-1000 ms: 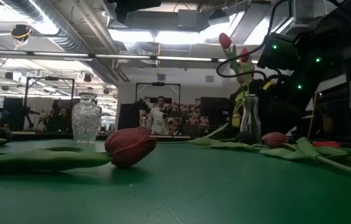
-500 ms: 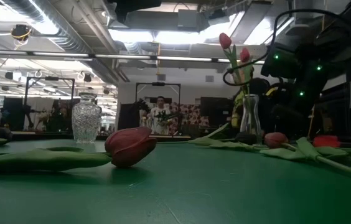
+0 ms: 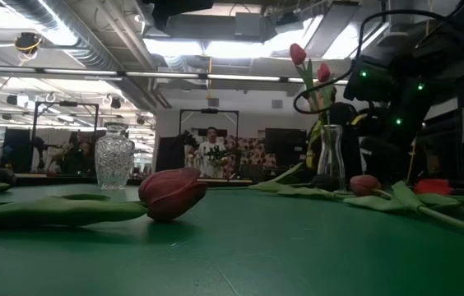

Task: Sort flowers into vase by color
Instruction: Put the pink flower into the top right transparent vase

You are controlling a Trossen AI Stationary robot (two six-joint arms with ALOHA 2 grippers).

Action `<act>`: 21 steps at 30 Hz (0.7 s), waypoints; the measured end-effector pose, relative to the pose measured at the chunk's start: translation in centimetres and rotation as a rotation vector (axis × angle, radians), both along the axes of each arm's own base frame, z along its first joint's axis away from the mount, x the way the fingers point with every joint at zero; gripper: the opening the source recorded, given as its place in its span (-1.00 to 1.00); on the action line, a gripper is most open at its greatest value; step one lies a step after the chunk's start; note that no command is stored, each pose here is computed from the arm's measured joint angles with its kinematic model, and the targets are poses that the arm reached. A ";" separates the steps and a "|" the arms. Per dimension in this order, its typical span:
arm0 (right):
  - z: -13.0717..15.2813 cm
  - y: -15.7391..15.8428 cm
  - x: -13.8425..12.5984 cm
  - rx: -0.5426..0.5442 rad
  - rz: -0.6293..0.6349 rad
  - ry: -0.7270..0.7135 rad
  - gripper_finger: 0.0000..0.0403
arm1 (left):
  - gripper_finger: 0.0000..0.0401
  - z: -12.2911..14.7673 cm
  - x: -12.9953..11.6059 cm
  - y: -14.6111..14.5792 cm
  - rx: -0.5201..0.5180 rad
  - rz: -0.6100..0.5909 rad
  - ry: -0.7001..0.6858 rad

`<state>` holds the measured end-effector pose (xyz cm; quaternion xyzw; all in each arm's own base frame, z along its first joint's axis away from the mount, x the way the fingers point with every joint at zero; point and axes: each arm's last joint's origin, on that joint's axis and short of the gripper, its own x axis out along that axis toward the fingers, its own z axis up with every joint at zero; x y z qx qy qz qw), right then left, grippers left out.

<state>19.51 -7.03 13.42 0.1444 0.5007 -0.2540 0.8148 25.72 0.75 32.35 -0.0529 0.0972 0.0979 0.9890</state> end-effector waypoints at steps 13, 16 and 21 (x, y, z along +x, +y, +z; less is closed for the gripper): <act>5.6 0.8 2.8 -0.035 0.090 0.038 -0.95 | -0.41 0.0 0.0 0.0 0.003 0.000 0.001; 7.6 1.7 3.8 -0.066 0.139 0.027 -0.96 | -0.41 0.0 0.0 0.0 0.005 0.004 0.002; 11.7 3.7 5.2 -0.087 0.229 -0.020 -0.97 | -0.41 -0.3 -0.1 0.2 0.094 0.091 0.046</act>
